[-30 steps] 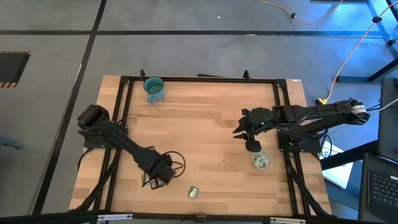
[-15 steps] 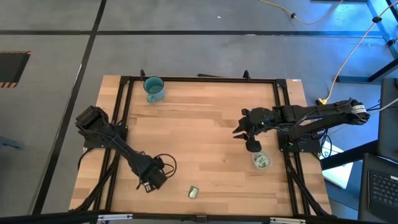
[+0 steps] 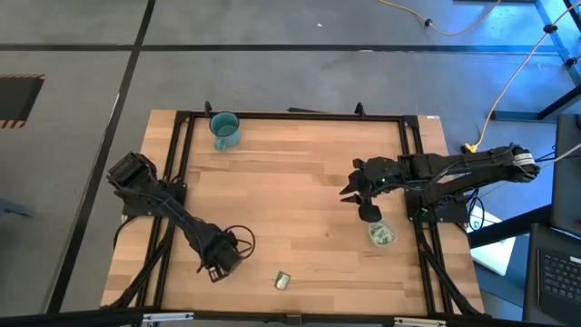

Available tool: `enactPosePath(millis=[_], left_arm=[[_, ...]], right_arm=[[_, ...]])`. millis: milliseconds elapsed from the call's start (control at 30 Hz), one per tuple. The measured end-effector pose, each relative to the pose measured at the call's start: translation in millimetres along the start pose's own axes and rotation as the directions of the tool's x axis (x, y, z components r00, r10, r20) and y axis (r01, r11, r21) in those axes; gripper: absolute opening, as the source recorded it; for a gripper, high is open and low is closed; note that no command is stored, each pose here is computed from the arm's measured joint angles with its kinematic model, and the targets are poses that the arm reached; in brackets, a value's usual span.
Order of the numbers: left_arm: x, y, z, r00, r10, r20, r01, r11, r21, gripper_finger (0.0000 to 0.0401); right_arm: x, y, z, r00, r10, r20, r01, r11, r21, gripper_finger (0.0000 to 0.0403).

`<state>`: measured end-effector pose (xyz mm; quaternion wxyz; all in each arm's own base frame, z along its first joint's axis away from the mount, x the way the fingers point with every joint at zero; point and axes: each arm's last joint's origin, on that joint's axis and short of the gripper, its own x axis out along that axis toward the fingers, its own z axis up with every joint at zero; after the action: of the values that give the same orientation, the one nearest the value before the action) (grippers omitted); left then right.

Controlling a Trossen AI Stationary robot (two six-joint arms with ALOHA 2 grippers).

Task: Pick and place items into bin
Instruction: Put the green stevia packet into the transparent bin

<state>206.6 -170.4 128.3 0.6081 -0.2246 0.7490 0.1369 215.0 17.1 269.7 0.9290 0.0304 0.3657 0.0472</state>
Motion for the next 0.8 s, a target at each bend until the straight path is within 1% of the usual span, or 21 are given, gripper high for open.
enactPosePath(millis=[200, 300, 400, 467, 533, 600, 667, 733, 767, 800], left_arm=[[-2, -1, 3, 0.999, -0.025, -0.029, 0.025, 1.0, 0.007, 0.0016], [-7, -5, 7, 0.999, -0.035, -0.027, 0.036, 0.999, 0.023, 0.0008], [-20, -15, 16, 0.995, -0.089, 0.043, 0.086, 0.994, 0.064, 0.0011], [-32, -18, 22, 0.987, -0.101, 0.126, 0.089, 0.991, 0.097, 0.0011], [-45, -22, 31, 0.969, -0.117, 0.218, 0.088, 0.986, 0.14, 0.001], [-59, -24, 40, 0.939, -0.114, 0.324, 0.058, 0.982, 0.18, 0.0007], [-70, -25, 53, 0.888, -0.101, 0.449, 0.007, 0.978, 0.206, 0.0006], [-82, -25, 67, 0.815, -0.095, 0.571, -0.049, 0.972, 0.231, 0.0007], [-88, -26, 74, 0.771, -0.088, 0.631, -0.081, 0.969, 0.235, 0.0009], [-94, -25, 83, 0.716, -0.086, 0.693, -0.11, 0.966, 0.233, 0.001]], right_arm=[[0, 0, 0, 1.0, 0.0, 0.0, 0.0, 1.0, 0.0, 0.0103], [0, 0, 0, 1.0, 0.0, 0.0, 0.0, 1.0, 0.001, 0.0103], [0, 0, 0, 1.0, 0.0, 0.0, 0.0, 1.0, 0.029, 0.0103], [0, 0, 0, 1.0, 0.0, 0.0, 0.0, 0.999, 0.033, 0.0103], [0, 0, 0, 1.0, 0.0, 0.001, 0.0, 1.0, 0.03, 0.0103], [2, 0, 0, 1.0, 0.0, 0.0, 0.0, 1.0, 0.03, 0.0103], [4, 0, 2, 1.0, 0.0, 0.006, 0.0, 1.0, 0.028, 0.0103], [9, 0, 5, 1.0, 0.001, 0.027, -0.002, 1.0, 0.018, 0.0104], [12, 0, 6, 0.999, 0.002, 0.037, -0.002, 1.0, 0.001, 0.0104], [14, 0, 8, 0.999, 0.002, 0.048, -0.002, 1.0, -0.014, 0.0104]])
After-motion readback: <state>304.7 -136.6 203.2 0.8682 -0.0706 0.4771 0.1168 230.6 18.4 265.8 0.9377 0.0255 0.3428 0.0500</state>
